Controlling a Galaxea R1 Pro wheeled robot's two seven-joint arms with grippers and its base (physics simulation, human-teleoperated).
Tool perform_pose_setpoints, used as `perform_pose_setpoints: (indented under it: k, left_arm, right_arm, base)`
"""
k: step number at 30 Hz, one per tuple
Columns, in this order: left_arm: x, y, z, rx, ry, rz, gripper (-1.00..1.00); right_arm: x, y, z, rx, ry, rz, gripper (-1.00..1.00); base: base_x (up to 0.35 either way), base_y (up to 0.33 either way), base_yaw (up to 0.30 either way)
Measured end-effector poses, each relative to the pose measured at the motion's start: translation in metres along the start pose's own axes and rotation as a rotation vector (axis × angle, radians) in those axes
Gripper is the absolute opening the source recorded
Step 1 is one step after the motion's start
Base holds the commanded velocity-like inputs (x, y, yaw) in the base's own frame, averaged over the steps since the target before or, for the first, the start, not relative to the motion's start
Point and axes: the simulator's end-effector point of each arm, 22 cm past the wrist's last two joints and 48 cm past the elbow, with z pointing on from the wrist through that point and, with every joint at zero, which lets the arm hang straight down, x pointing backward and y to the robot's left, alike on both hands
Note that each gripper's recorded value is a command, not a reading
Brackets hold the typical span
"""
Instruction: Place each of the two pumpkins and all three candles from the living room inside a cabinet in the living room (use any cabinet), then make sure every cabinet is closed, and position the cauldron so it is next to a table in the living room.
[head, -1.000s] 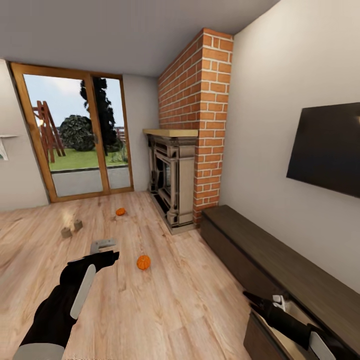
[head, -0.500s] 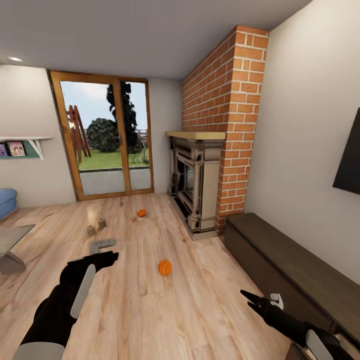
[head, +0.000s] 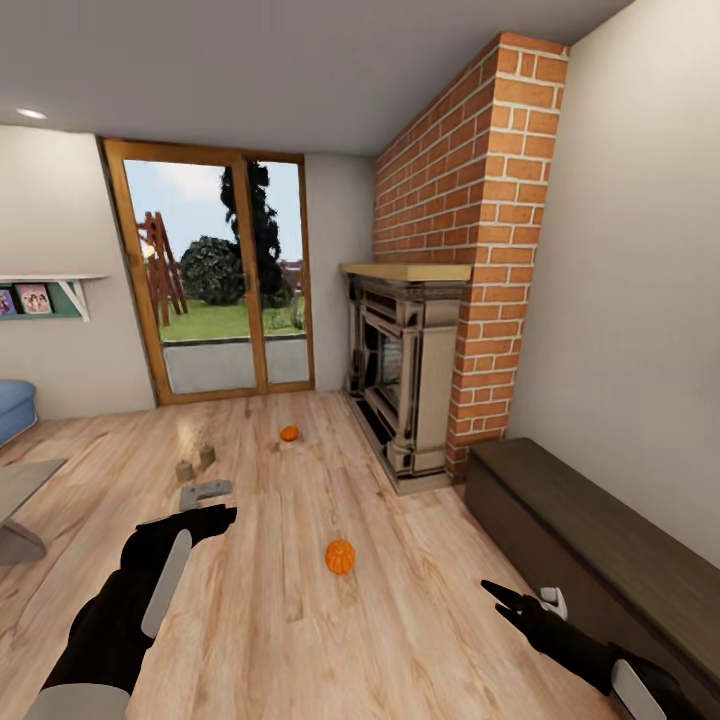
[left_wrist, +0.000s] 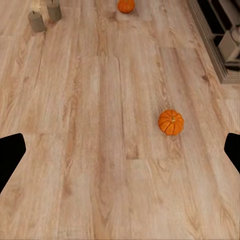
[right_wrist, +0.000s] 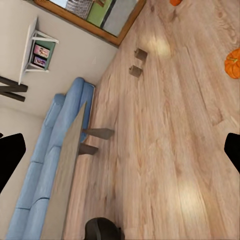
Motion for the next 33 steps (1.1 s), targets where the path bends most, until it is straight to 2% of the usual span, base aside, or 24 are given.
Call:
perform_pose_setpoints:
  k: [14,33]
  left_arm:
    - [0.0005,-0.0001,0.0002,0.001,0.001,0.0,1.0]
    - [-0.0051,-0.0006,-0.0045,0.004,-0.011,-0.001,1.0]
  right_arm:
    - [-0.0002,-0.0002,0.0,0.001,-0.001,-0.001,1.0]
    - [-0.0032,0.0048,-0.0007,-0.005,-0.006,-0.008,1.0]
  base:
    - [0.336,0.002,0.012]
    - [0.334,0.067,0.23]
